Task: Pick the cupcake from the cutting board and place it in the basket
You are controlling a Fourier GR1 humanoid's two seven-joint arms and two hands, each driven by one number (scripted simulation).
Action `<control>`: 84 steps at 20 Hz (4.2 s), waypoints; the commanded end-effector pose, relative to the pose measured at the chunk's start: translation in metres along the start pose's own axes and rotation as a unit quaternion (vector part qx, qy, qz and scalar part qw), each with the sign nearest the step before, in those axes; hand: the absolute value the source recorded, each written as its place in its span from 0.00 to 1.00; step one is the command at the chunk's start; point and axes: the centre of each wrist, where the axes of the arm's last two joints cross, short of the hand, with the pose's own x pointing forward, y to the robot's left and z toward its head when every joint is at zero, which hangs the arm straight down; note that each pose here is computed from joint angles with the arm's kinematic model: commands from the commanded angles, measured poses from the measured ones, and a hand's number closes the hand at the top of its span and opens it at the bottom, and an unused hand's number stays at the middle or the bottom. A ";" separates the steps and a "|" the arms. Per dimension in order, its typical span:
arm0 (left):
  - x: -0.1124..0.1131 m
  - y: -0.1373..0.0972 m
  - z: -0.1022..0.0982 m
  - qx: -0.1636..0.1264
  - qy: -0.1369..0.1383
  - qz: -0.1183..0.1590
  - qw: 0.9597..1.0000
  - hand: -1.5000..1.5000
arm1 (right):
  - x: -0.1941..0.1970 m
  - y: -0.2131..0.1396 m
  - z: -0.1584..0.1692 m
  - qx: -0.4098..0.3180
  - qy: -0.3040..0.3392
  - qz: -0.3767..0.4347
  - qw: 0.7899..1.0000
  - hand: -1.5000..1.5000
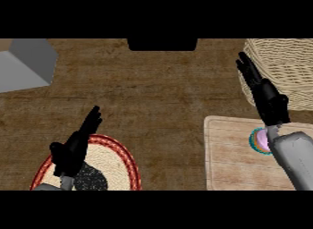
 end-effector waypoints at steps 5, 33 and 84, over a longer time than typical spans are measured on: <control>-0.031 0.020 0.013 0.037 0.126 -0.003 0.991 0.50 | 0.067 0.060 -0.013 0.313 -0.153 -0.199 0.916 1.00; -0.028 0.057 0.036 0.083 0.202 -0.009 0.976 0.50 | 0.291 -0.170 0.039 0.444 -0.257 0.394 0.763 0.00; -0.033 0.072 0.032 0.083 0.206 0.007 0.975 0.50 | 0.084 -0.108 0.019 0.506 -0.216 0.450 0.704 0.00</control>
